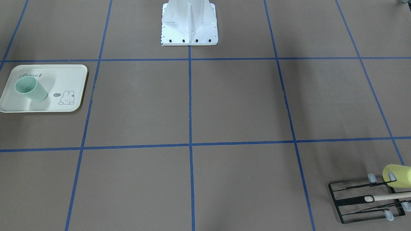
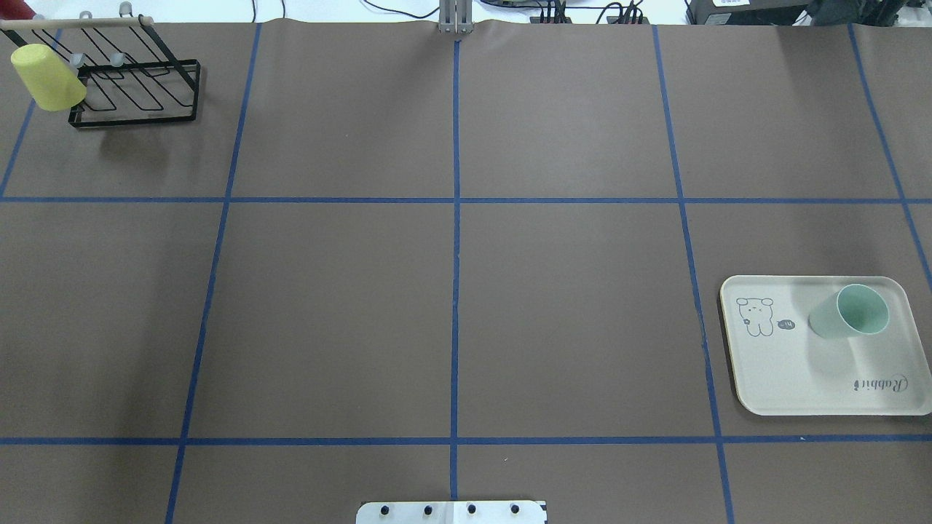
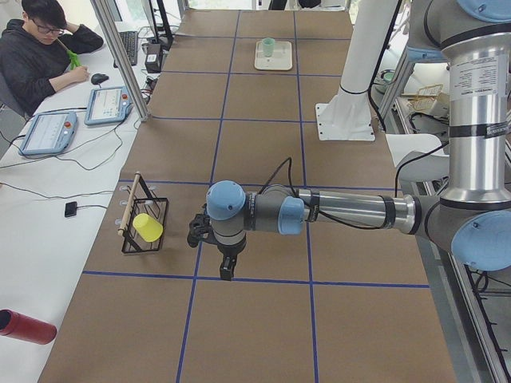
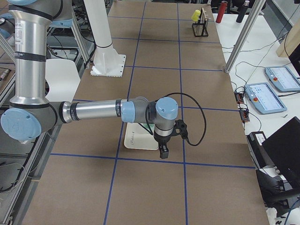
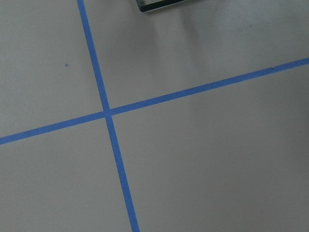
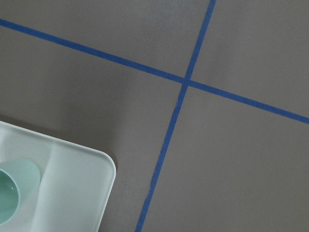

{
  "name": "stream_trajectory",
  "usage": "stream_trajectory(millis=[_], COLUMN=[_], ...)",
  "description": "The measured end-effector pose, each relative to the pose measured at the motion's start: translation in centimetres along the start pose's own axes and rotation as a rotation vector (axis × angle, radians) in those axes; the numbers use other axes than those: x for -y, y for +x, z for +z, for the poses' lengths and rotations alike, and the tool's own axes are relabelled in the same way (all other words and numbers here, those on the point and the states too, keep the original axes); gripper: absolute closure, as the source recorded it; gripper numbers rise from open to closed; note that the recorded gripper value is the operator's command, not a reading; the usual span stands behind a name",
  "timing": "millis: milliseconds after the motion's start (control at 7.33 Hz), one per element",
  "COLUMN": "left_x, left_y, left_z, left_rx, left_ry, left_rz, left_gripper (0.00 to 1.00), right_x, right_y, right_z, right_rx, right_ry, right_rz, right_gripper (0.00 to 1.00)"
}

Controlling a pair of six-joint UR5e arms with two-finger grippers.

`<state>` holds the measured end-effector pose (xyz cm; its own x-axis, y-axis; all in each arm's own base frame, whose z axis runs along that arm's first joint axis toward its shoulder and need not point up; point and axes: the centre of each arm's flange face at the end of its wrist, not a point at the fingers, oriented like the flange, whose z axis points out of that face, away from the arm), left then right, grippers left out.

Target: Left arm grabs green cup and hands to right arm on tray

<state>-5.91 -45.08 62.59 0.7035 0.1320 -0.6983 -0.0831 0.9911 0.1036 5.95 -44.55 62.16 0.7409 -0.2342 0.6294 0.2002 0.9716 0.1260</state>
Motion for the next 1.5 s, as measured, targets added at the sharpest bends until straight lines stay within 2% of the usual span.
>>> stream_trajectory(millis=[545,1500], left_x=[-2.1,-1.3], left_y=[-0.6,0.0], left_z=[-1.5,-2.4], left_rx=[-0.003,0.007], left_ry=[-0.007,0.027], left_rz=[-0.052,-0.020], left_gripper=[0.00,0.00], right_x=[-0.2,0.1], right_y=[0.6,0.4], right_z=[0.8,0.5], right_rx=[0.008,0.007], right_ry=[-0.014,-0.006], right_rz=[0.047,0.044], right_gripper=[0.00,0.00])
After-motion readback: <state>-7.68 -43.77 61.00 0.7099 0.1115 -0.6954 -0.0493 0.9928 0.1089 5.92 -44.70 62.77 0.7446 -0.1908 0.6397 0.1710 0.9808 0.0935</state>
